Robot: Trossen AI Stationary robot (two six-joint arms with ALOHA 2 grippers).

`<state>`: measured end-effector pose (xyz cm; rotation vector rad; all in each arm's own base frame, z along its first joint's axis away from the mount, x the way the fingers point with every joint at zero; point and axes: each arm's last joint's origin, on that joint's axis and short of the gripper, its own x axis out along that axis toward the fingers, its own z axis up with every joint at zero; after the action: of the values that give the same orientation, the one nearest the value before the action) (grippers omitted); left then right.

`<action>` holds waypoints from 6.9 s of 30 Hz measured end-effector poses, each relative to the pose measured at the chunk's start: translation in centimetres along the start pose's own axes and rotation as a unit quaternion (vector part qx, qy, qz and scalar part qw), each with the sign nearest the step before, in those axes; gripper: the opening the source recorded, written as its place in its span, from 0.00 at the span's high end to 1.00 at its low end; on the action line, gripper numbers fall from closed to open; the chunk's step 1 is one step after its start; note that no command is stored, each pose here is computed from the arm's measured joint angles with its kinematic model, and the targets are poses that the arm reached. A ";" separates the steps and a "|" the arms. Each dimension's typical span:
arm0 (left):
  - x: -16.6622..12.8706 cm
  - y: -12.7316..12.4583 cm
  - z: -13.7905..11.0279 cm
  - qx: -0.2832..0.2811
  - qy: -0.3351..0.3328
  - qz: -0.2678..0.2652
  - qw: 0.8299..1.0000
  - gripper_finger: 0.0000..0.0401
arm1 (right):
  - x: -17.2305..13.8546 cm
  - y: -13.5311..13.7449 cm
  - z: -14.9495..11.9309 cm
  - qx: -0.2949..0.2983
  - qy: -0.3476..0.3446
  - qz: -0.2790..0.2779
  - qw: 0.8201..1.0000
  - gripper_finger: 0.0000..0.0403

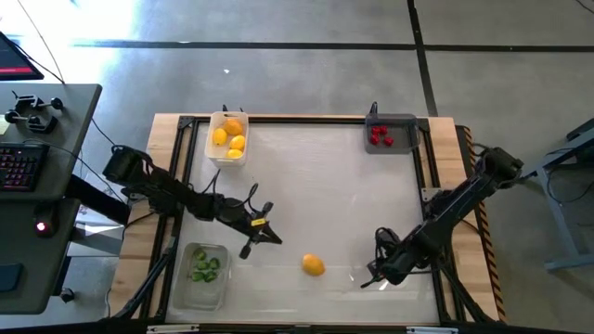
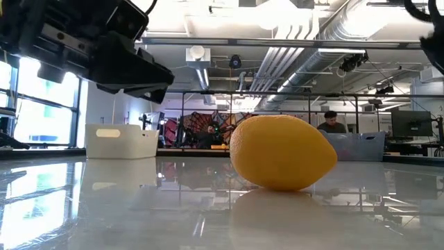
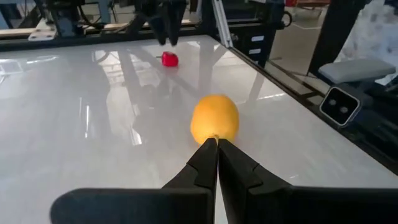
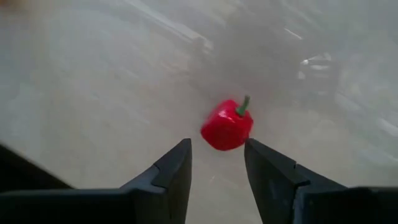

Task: Sort produce into baskets
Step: Put the red bell pepper into the black bin, then put the lemon into the white bin

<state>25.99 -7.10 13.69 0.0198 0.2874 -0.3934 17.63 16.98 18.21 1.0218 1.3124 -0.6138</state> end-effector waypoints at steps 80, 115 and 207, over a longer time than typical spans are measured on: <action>-0.3 1.8 0.0 0.029 0.001 0.037 0.999 1.00 | 2.0 -2.3 7.3 -0.011 -0.143 -0.222 0.964 0.80; -0.3 1.9 -0.1 0.054 0.009 0.039 0.998 1.00 | 0.9 -0.2 12.1 -0.534 -0.006 -0.184 0.825 0.57; -0.3 1.9 -0.2 0.062 0.014 0.045 0.997 1.00 | -7.1 -21.5 33.0 0.001 -0.325 -0.283 0.902 0.67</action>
<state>26.39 -5.21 13.49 0.1598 0.2878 -0.3221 13.97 -22.85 17.66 0.3450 0.9830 -1.2716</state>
